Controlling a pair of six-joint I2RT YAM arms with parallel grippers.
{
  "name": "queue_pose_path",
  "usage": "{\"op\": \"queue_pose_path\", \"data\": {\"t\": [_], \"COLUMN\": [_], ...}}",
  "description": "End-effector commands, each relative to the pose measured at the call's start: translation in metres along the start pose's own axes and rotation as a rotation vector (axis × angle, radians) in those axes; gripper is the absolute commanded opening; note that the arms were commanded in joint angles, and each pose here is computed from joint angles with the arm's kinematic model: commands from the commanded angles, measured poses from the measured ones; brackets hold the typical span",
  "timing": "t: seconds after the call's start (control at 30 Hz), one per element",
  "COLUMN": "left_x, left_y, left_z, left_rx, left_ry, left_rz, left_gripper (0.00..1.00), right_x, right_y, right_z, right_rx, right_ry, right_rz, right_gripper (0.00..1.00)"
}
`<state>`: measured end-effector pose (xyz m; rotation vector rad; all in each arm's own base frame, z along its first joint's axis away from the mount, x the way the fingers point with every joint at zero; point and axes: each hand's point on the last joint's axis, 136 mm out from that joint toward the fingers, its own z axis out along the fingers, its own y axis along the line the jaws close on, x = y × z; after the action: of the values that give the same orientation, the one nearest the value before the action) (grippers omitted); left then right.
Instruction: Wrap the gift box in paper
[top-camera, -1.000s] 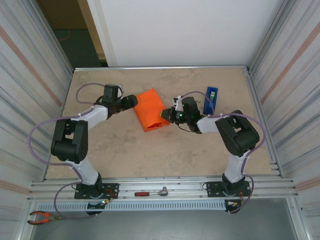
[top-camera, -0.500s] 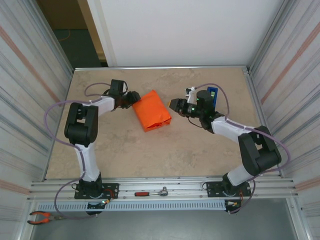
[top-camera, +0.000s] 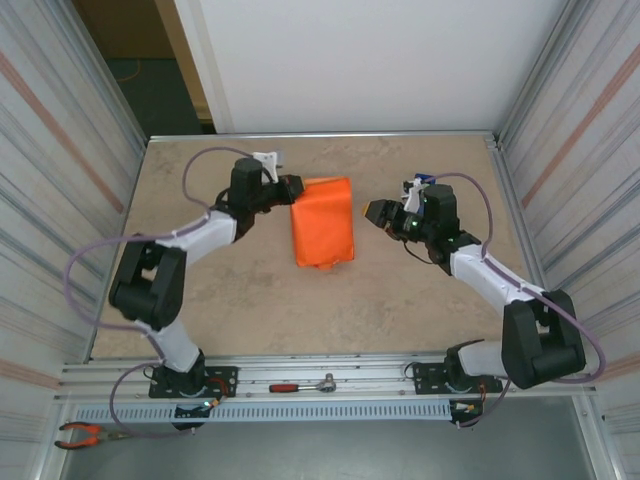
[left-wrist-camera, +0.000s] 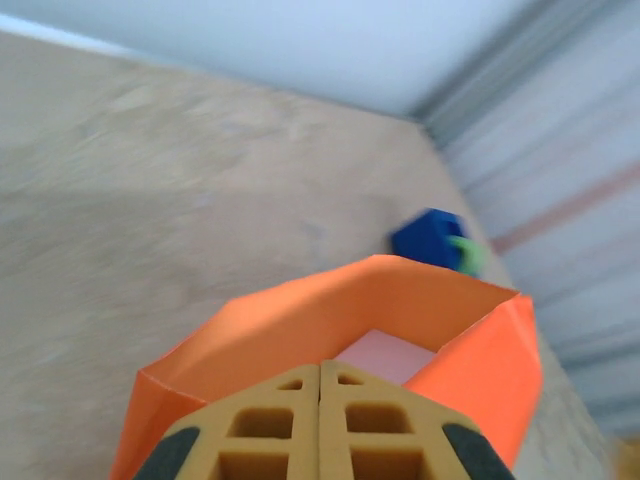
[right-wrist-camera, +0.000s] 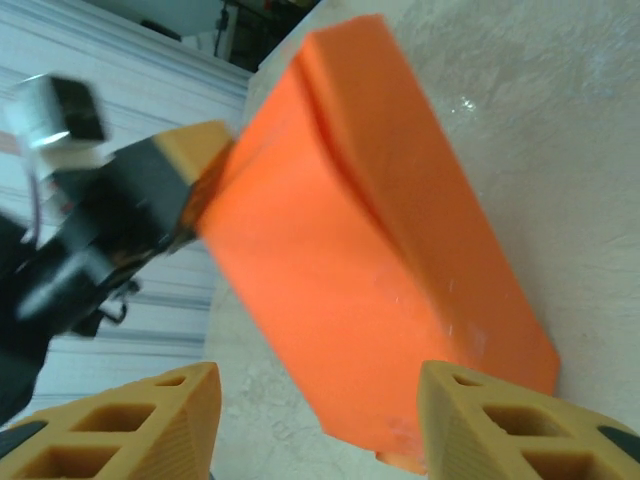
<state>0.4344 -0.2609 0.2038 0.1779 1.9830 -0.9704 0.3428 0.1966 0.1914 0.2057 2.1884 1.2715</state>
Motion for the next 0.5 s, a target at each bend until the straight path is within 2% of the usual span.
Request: {"op": "queue_pose_path", "data": {"t": [0.0, 0.17, 0.33, 0.47], "left_x": [-0.008, 0.047, 0.080, 0.091], "left_y": [-0.042, -0.064, -0.067, -0.068], "left_z": [-0.021, -0.046, -0.065, -0.070], "left_rx": [0.142, 0.195, 0.235, 0.247], "left_ry": [-0.143, -0.130, -0.129, -0.124], "left_rz": [0.207, 0.342, 0.346, 0.346], "left_gripper": [0.00, 0.00, 0.00, 0.00], "right_x": [0.004, 0.012, 0.020, 0.025], "right_y": [-0.006, -0.011, -0.009, 0.004], "right_z": [-0.013, -0.030, -0.047, -0.046], "right_rx": [0.049, 0.109, 0.149, 0.154], "right_ry": [-0.003, -0.014, -0.038, -0.022], "right_rz": [-0.028, -0.047, -0.065, -0.104], "right_gripper": [0.58, 0.70, 0.79, 0.82]}}
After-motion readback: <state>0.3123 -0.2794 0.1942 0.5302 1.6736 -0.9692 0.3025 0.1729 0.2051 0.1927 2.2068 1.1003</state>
